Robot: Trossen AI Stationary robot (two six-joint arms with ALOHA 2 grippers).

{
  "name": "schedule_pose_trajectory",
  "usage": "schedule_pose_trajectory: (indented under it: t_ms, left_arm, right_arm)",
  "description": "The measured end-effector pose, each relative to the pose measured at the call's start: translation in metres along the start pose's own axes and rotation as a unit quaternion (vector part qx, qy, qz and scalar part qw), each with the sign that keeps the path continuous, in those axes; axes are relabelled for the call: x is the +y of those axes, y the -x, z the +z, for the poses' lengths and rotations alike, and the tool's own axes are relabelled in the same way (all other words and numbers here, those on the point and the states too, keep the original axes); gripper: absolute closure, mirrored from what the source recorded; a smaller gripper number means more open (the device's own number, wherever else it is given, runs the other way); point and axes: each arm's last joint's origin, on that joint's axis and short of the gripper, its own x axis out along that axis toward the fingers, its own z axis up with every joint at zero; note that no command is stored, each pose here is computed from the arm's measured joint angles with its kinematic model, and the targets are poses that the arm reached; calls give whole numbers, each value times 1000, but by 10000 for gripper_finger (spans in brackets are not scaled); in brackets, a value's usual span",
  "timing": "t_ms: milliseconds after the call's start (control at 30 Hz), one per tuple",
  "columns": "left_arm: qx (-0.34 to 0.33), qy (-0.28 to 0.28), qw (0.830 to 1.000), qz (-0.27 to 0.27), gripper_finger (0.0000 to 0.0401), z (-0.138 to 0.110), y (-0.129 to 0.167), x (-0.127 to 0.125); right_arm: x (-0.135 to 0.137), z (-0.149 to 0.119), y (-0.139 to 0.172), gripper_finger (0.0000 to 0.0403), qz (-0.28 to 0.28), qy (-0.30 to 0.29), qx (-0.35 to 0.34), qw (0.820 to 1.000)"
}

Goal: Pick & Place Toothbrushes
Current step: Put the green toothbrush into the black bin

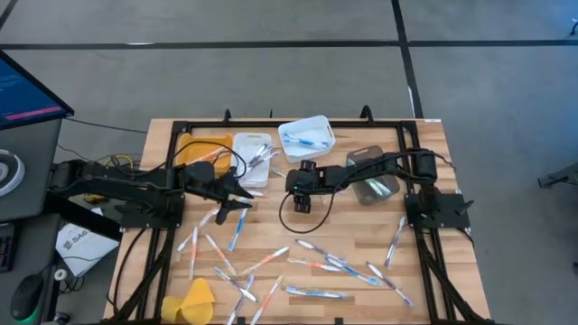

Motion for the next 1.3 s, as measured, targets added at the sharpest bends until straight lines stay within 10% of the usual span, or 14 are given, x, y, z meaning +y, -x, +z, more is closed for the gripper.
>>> schedule_pose_trajectory:
  t_ms: [333,767,1300]
  left_arm:
    - [-1,0,1000,0,270,0,0,0]
    - [-1,0,1000,0,270,0,0,0]
    - [-1,0,1000,-1,270,0,0,0]
  right_arm:
    - [-5,-3,-4,173,60,-48,11,997]
    - [-7,-5,-6,387,87,-33,13,996]
    - [3,0,10,391,70,-26,50,996]
